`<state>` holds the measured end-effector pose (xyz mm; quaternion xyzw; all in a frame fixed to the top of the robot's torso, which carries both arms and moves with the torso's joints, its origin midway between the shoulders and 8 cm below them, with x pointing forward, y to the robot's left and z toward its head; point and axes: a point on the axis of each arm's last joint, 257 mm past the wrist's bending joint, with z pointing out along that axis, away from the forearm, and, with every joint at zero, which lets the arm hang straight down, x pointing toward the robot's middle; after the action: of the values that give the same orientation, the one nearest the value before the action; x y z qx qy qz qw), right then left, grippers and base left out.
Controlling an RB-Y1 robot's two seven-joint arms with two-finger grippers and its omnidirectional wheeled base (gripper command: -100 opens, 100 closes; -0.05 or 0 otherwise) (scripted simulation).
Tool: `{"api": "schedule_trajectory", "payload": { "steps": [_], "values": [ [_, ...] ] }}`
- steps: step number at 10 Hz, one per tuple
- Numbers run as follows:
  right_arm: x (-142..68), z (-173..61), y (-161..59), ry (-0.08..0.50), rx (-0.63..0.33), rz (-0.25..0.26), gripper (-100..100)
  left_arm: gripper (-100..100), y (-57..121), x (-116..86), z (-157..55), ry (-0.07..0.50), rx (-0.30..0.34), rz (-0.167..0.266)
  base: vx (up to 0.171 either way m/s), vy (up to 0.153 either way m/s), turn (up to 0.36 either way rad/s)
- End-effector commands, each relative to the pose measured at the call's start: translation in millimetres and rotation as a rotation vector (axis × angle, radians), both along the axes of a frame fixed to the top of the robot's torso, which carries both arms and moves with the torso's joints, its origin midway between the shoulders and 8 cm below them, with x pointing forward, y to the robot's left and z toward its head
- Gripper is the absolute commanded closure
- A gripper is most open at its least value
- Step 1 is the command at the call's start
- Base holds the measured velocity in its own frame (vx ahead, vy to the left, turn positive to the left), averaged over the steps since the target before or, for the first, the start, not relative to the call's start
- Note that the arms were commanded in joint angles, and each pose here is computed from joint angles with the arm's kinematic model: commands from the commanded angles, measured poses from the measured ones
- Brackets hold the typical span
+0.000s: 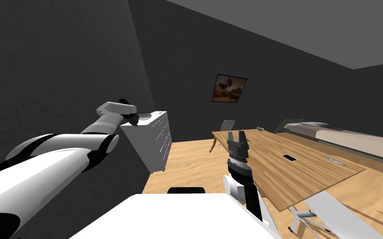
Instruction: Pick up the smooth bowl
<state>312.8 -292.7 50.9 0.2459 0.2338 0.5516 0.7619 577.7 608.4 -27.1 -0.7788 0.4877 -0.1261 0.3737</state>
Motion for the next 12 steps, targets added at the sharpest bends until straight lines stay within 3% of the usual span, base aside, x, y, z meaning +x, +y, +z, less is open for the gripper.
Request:
{"api": "schedule_trajectory", "payload": {
  "steps": [1,2,5,6,7,12],
  "values": [
    [0,0,0,0.0,0.0,0.0,0,-100,5.3,-8,0,0.019,-0.025,0.024,0.09,0.024,-0.031],
    [0,0,0,0.0,0.0,0.0,0,-100,5.3,-8,0,0.019,-0.025,0.024,0.032,0.01,0.006],
    [0,0,0,0.0,0.0,0.0,0,-100,16.3,-27,18,0.04,-0.081,0.08,0.068,0.007,-0.056],
    [0,0,0,0.0,0.0,0.0,0,-100,17.6,-30,12,0.051,-0.091,0.088,0.086,0.025,-0.023],
    [0,0,0,0.0,0.0,0.0,0,-100,20.3,-37,22,0.054,-0.114,0.106,0.094,0.037,-0.048],
    [0,0,0,0.0,0.0,0.0,0,-100,26.0,-62,24,0.096,-0.2,0.162,0.102,0.044,-0.048]
  ]
}}
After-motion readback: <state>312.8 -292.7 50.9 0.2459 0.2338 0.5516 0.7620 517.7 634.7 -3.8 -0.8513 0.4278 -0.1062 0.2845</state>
